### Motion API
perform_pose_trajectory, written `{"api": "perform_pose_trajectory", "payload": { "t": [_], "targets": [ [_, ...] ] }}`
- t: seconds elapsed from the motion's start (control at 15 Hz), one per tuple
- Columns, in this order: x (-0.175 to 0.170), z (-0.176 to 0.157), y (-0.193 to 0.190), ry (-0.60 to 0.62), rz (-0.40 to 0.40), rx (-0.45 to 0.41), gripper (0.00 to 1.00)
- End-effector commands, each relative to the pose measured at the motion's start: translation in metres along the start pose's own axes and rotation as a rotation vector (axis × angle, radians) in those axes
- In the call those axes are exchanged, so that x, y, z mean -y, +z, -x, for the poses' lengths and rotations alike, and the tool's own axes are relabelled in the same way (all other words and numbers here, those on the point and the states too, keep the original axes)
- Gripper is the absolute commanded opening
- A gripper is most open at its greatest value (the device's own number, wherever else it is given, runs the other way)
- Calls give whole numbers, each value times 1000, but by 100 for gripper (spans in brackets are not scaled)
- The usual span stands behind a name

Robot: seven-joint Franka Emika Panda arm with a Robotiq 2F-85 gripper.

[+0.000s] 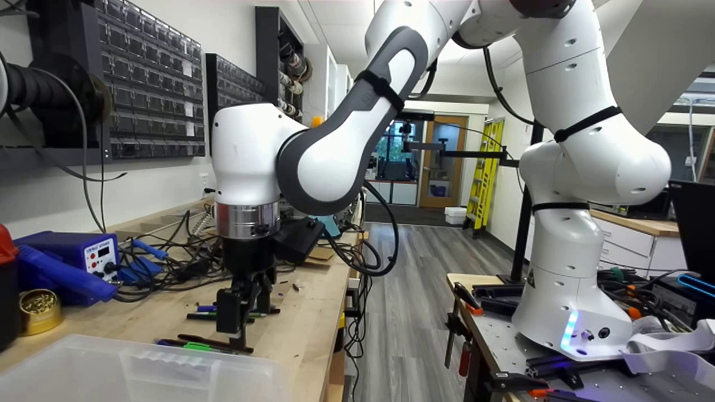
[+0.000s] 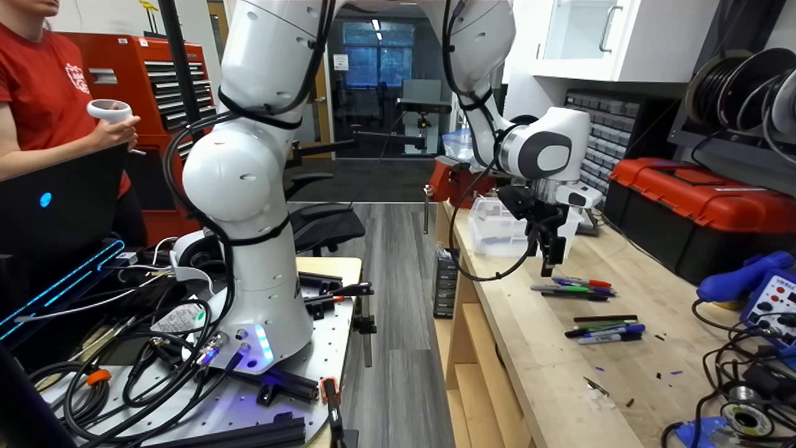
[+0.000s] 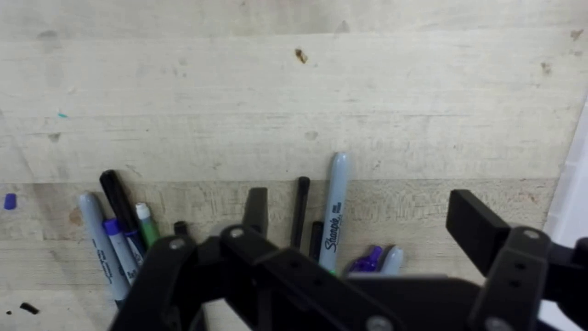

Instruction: Put the marker with the green cap in the storage container

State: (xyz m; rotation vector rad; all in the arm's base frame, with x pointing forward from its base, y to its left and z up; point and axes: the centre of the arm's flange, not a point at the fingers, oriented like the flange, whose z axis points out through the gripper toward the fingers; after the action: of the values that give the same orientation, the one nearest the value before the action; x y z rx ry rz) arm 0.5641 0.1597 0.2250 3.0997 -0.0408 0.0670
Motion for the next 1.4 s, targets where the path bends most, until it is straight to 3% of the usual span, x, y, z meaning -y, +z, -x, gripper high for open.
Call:
{"api": "perform_pose_trajectory", "payload": {
  "t": [0.0, 0.8, 0.87, 1.0, 1.33],
  "targets": [
    [12, -13, 11, 32, -2, -14, 100],
    [5, -30, 54, 83, 8, 30, 100],
    [4, -30, 55, 90, 6, 35, 75],
    [2, -31, 57, 99, 1, 43, 68],
    [2, -33, 53, 130, -18, 49, 34]
  ]
}}
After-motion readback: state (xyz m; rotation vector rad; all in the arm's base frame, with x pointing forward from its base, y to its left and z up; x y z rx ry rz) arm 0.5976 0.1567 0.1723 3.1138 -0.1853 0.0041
